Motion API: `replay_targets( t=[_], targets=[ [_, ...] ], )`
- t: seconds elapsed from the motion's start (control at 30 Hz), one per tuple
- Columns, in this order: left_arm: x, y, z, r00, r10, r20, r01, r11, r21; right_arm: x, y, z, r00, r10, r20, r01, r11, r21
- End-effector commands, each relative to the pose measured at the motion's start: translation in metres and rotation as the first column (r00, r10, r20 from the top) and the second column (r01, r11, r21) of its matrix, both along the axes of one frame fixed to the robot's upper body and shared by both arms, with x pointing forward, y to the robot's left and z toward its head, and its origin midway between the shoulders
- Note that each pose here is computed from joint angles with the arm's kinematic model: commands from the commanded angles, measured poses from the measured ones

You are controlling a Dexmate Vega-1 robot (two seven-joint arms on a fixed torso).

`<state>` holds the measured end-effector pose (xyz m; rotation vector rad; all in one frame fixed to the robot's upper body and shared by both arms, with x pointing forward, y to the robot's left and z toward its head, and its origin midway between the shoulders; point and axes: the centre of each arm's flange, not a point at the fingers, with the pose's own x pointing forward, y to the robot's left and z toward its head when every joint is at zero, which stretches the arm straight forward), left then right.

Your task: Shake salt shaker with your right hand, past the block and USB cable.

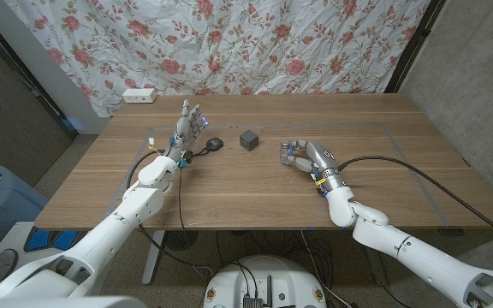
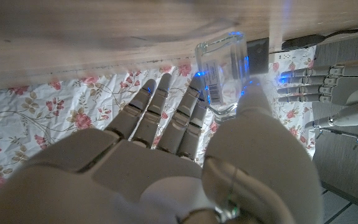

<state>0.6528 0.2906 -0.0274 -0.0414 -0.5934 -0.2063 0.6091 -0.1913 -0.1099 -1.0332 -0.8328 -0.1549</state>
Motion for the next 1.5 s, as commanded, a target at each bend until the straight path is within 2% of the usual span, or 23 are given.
replay_targets(
  t=[0.03,0.7,1.1,1.5],
  targets=[
    [0.000,0.000,0.000,1.000,0.000,0.000,0.000,1.000,0.000,0.004,0.003,-0.005,1.000,0.001,-0.025,-0.002,0.999,-0.033],
    [0.000,0.000,0.000,1.000,0.000,0.000,0.000,1.000,0.000,0.002,0.002,-0.005,0.998,0.007,-0.058,-0.009,0.999,-0.037],
    [0.000,0.000,0.000,1.000,0.000,0.000,0.000,1.000,0.000,0.001,0.000,0.001,0.997,0.025,-0.069,-0.028,0.999,-0.040],
    [0.000,0.000,0.000,1.000,0.000,0.000,0.000,1.000,0.000,0.001,-0.001,0.006,0.993,0.071,-0.093,-0.076,0.996,-0.048]
  ],
)
